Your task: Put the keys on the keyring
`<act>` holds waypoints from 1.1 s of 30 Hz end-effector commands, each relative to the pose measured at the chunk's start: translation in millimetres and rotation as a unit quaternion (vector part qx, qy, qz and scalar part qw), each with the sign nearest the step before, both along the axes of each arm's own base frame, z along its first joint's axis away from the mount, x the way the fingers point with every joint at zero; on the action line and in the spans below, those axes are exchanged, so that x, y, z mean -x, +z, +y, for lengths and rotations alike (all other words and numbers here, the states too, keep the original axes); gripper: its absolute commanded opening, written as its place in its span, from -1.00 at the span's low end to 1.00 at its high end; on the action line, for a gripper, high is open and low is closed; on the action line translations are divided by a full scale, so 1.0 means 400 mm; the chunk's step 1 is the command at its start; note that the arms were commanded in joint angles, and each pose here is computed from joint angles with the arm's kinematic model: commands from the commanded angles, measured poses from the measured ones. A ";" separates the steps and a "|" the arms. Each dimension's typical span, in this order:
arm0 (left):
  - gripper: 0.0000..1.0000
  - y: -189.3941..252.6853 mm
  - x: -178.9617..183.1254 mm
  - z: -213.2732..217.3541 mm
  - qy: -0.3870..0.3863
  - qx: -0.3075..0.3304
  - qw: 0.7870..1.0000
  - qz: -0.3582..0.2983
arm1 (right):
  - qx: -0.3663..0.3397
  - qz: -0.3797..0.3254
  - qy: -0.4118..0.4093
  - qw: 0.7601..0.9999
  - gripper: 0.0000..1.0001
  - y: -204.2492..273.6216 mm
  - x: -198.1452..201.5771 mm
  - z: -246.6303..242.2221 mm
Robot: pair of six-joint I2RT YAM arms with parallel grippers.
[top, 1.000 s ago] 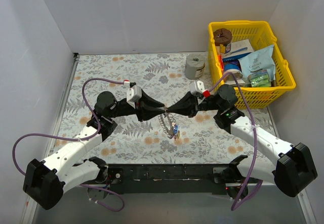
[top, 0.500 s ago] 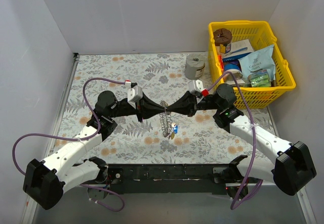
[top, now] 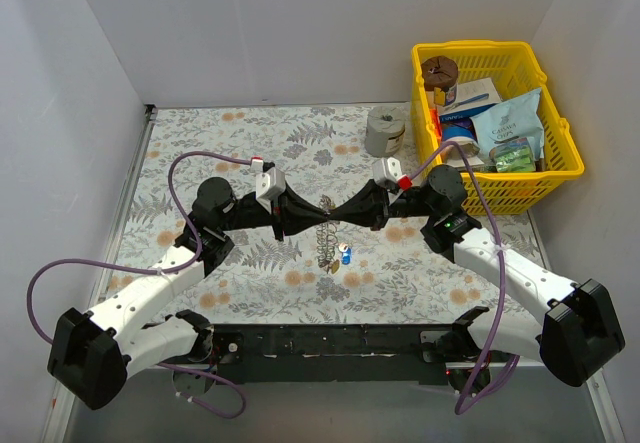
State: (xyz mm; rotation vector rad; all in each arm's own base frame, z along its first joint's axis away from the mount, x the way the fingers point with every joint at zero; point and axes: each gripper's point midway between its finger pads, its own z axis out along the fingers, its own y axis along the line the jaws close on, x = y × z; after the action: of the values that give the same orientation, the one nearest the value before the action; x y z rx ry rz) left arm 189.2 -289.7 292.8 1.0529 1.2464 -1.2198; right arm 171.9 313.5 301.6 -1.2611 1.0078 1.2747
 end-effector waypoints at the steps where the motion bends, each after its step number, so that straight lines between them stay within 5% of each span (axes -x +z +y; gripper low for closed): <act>1: -0.83 0.032 -0.006 0.000 0.007 0.007 1.000 -0.014 | -0.034 -0.048 0.000 0.998 -0.97 0.089 0.004 -0.003; 4: -1.00 0.034 -0.007 0.000 0.010 0.008 1.000 -0.018 | -0.033 -0.046 0.000 0.998 -0.97 0.086 0.004 -0.002; 10: -1.00 0.039 -0.014 0.005 0.023 0.011 0.999 -0.024 | -0.029 -0.032 -0.017 0.999 -0.95 0.079 -0.011 -0.001; 13: -1.00 0.039 -0.015 0.010 0.030 0.013 0.999 -0.030 | -0.035 -0.033 -0.034 0.998 -0.09 0.082 -0.020 -0.005; 16: -1.00 0.037 -0.014 0.013 0.033 0.013 0.999 -0.033 | -0.051 -0.033 -0.061 0.996 0.35 0.088 -0.030 -0.014; 19: -1.00 0.033 -0.013 0.015 0.035 0.011 0.999 -0.036 | -0.070 -0.040 -0.087 0.993 0.57 0.103 -0.038 -0.029; 25: -1.00 0.033 -0.003 0.024 0.037 0.015 0.998 -0.054 | -0.082 -0.044 -0.118 0.989 0.78 0.103 -0.047 -0.049; 33: -1.00 0.036 0.001 0.036 0.046 0.007 0.996 -0.076 | -0.074 -0.028 -0.134 0.988 0.81 0.084 -0.064 -0.054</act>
State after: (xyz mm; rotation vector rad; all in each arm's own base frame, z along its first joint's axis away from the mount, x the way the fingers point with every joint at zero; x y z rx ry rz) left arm 191.8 -280.6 286.2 1.0374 1.2471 -1.1265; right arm 192.1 296.7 324.1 -1.0483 1.0103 1.1136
